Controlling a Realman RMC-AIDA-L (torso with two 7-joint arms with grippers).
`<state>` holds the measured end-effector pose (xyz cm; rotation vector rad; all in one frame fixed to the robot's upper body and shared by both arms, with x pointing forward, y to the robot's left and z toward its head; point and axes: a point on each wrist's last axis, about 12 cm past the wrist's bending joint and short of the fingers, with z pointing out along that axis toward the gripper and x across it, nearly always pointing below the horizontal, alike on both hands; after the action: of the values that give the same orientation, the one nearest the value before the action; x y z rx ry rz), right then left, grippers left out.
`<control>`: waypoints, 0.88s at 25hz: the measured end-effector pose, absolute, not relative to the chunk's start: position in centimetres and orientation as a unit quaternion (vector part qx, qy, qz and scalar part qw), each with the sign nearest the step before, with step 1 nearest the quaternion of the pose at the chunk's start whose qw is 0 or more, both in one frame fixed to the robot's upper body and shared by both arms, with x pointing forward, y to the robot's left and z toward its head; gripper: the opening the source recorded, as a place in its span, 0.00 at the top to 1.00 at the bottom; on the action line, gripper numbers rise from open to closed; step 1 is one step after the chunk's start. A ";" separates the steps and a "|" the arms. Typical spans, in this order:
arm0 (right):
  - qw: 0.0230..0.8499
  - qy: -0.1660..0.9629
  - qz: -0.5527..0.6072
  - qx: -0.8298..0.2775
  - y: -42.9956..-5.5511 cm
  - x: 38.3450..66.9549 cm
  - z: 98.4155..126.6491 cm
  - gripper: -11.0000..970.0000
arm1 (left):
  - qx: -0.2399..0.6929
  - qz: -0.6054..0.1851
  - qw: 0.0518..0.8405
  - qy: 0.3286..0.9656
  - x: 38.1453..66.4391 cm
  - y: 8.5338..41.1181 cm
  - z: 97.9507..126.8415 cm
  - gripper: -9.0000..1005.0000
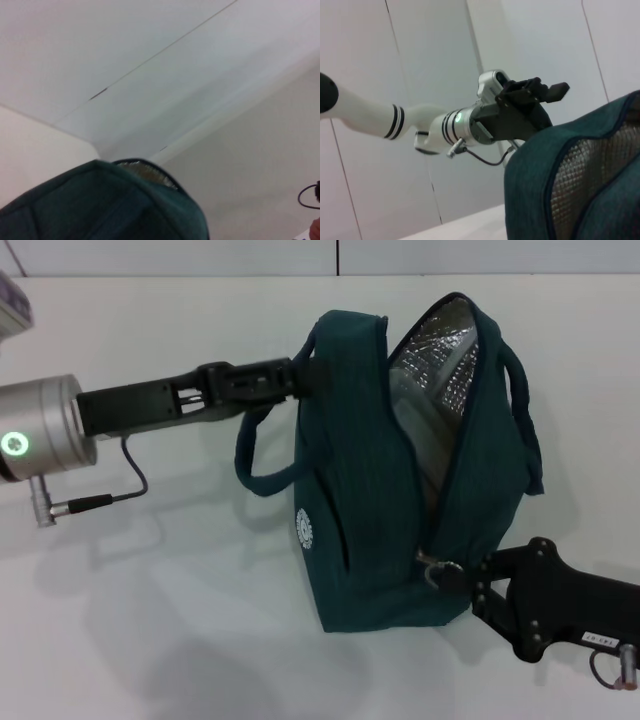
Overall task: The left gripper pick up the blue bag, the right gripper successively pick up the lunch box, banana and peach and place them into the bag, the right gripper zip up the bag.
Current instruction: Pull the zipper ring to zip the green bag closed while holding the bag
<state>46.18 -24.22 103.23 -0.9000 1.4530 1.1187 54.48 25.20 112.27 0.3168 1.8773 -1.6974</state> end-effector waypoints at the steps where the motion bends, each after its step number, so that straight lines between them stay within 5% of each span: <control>1: 0.525 0.604 0.468 -0.374 -24.2 46.2 103.3 0.98 | 0.121 -0.638 0.302 0.698 54.4 25.4 112.3 0.55; 6: 0.543 0.591 0.471 -0.366 -24.2 46.4 103.8 0.98 | 0.127 -0.641 0.344 0.674 53.7 26.2 112.5 0.36; 22: 0.532 0.613 0.461 -0.360 -24.5 46.5 103.3 0.98 | 0.161 -0.640 0.411 0.629 52.5 26.8 112.7 0.33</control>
<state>46.49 -24.51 103.32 -0.8585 1.4613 1.1000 52.49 26.85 112.69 0.4043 1.5827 -1.6122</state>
